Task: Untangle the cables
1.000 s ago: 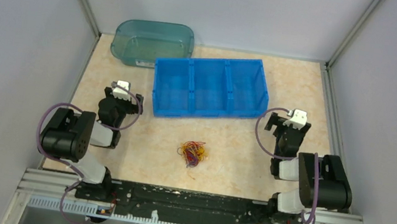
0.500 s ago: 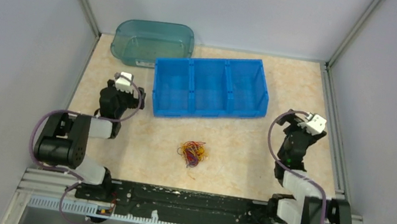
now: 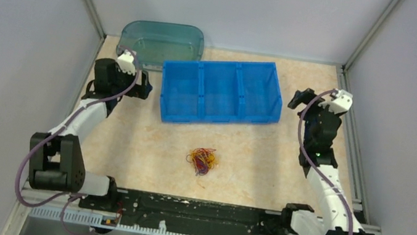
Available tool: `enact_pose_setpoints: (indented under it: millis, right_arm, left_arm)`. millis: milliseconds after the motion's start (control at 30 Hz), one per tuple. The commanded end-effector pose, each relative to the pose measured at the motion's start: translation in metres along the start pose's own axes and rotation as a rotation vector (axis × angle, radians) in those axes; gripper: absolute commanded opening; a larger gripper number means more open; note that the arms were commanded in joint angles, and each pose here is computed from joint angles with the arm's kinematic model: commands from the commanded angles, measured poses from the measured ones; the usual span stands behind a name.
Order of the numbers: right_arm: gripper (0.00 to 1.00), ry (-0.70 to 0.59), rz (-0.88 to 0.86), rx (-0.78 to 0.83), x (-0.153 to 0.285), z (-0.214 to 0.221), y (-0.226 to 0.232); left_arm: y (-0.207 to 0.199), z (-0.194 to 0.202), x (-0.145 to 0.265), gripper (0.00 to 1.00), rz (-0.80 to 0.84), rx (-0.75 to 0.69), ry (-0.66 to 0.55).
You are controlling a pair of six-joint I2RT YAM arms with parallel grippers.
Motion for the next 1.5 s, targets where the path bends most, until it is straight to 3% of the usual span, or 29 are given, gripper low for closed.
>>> enact_pose_setpoints:
  millis: [0,100,167,367,500,700,967,1267,1367,1467]
  right_arm:
    - [0.99,0.146,-0.046,-0.258,0.011,0.009,0.023]
    - [0.99,0.276,-0.320,-0.277,0.024,0.031,0.068]
    - [0.99,0.338,-0.417,-0.275,0.038,0.046,0.090]
    - [0.85,0.521,-0.728,-0.084,0.108,0.100,0.162]
    - [0.85,0.675,-0.940,-0.083,0.151,0.132,0.188]
    - [0.78,0.741,-0.927,0.080,0.175,0.178,0.192]
    - [0.57,0.802,-0.912,0.110,0.176,0.213,0.191]
    - [0.47,0.803,-0.911,0.160,0.169,0.230,0.197]
    - [0.37,0.809,-0.921,0.159,0.168,0.232,0.201]
    - [0.19,0.808,-0.941,0.147,0.170,0.232,0.207]
  left_arm:
    - [-0.029,-0.029,0.028,1.00,0.176,0.012,0.025]
    - [-0.042,-0.037,0.041,1.00,0.253,-0.007,0.046]
    - [-0.051,-0.038,0.048,1.00,0.313,-0.031,0.055]
    - [-0.074,-0.015,0.066,1.00,0.467,-0.102,0.110]
    - [-0.093,0.000,0.079,1.00,0.576,-0.138,0.135]
    - [-0.124,0.020,0.090,1.00,0.651,-0.231,0.186]
    - [-0.145,0.045,0.099,1.00,0.723,-0.280,0.257]
    - [-0.155,0.052,0.106,1.00,0.760,-0.301,0.271]
    - [-0.156,0.050,0.108,1.00,0.764,-0.311,0.265]
    - [-0.159,0.051,0.111,1.00,0.782,-0.311,0.269]
Point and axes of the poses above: each gripper's point midway between its finger pads, its own x axis back along the fingers, its own y axis along the line the jaws close on, z = x × y, the point moved 1 cm from there along x, back along the fingers, and after that the axes turned 4 degrees about -x, right-handed, at the moved point
